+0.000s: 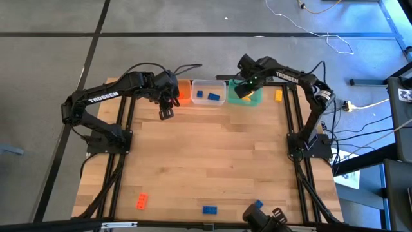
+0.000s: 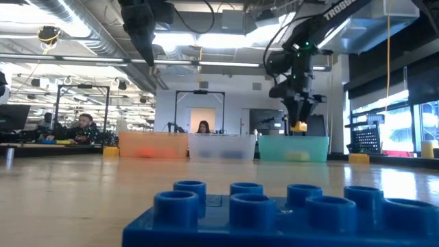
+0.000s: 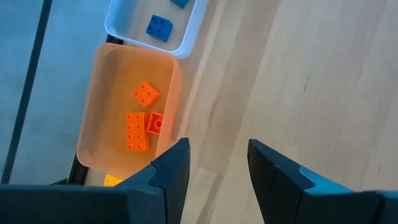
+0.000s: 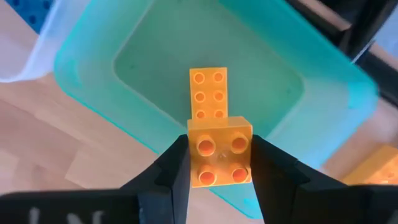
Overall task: Sort & place blocks by color
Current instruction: Put the yellow game piece into the green bin
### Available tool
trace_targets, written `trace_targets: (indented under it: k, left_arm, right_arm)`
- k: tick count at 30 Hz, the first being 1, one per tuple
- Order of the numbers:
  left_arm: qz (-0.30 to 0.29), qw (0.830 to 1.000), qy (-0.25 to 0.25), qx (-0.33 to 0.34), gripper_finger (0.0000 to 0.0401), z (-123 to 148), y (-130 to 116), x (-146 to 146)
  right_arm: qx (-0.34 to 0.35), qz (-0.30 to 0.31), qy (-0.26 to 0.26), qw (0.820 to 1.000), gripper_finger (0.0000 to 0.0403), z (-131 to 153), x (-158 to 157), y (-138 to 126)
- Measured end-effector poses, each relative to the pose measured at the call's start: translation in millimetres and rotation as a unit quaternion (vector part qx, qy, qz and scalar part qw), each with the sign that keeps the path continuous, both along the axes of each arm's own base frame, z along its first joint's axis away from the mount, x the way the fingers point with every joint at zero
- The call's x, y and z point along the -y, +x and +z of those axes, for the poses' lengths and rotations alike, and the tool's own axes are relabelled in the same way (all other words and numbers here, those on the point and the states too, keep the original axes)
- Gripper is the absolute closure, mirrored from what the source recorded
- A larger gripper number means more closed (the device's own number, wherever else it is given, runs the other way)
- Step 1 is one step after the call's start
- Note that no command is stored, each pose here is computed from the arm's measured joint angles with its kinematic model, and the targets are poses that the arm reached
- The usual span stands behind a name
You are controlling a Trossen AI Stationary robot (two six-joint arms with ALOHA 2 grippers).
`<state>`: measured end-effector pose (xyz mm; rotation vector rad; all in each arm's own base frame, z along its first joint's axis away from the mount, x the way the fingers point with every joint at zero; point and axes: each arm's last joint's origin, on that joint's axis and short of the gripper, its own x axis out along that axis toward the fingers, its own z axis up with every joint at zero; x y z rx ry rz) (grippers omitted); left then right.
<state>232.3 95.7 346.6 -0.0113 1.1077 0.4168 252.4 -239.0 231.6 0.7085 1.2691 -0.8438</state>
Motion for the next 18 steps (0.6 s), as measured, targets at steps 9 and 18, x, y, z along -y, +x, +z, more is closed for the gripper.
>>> trace_targets:
  k: [9, 18]
  left_arm:
    - [0.000, 1.000, 0.000, 0.000, 0.0249, 0.0, 0.0, -0.2]
    - [-0.010, 1.000, 0.005, -0.004, 0.0249, 0.0, 0.0, -0.2]
  right_arm:
    - [-0.016, -0.023, -0.036, 0.999, 0.0272, -23.1, 3.2, -5.4]
    - [-0.031, -0.051, -0.049, 0.997, 0.0272, -25.1, 7.9, -11.6]
